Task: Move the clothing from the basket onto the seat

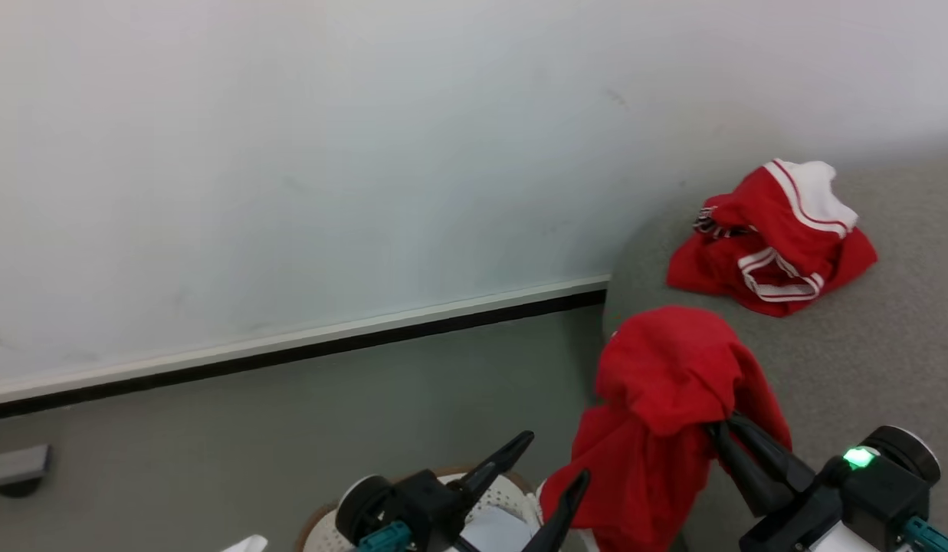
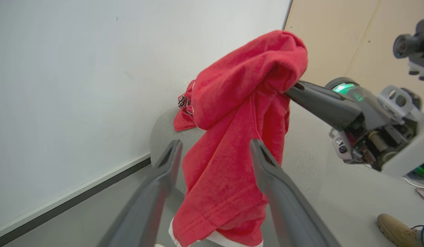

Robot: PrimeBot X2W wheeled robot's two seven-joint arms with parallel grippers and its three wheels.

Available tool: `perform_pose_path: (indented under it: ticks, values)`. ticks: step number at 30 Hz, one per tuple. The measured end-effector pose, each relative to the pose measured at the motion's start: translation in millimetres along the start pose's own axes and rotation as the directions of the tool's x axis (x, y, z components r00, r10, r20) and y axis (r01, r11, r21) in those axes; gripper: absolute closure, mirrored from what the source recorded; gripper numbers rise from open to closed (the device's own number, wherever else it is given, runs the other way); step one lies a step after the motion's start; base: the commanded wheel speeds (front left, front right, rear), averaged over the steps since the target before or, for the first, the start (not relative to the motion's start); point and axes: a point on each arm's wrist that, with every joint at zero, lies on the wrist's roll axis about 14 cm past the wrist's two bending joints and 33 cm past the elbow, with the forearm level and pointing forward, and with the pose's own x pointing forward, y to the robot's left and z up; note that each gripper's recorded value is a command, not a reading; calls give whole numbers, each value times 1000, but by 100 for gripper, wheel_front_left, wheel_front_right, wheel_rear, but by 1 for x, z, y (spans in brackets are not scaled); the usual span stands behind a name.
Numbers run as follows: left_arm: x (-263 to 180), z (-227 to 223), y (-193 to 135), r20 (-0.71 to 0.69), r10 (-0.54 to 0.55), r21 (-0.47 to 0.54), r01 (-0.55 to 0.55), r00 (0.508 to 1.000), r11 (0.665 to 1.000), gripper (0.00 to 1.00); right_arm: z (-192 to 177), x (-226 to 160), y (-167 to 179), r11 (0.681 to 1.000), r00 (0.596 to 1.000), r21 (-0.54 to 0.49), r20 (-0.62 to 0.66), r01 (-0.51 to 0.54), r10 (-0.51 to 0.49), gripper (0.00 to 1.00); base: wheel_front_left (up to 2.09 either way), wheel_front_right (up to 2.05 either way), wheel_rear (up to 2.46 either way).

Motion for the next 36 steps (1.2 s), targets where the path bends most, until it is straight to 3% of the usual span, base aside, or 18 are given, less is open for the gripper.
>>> perform_pose_path:
  ticks: [9,19,26,36]
  values:
    - [29,-10,-45,-10,-181,-41,180,983,983,0,9,-50,-43,979,979,-39,-9,201,-202,100,0,0,0]
    - [41,-15,-44,-8,-210,-60,209,978,976,0,18,-62,-87,943,948,-106,-21,315,-319,100,0,0,0]
    - [64,-8,0,20,-199,-17,200,980,980,0,44,-36,-168,861,874,-150,95,485,-476,100,0,0,0]
    - [87,-42,106,17,-119,24,118,993,993,0,38,74,-286,765,807,-262,139,589,-574,100,0,0,0]
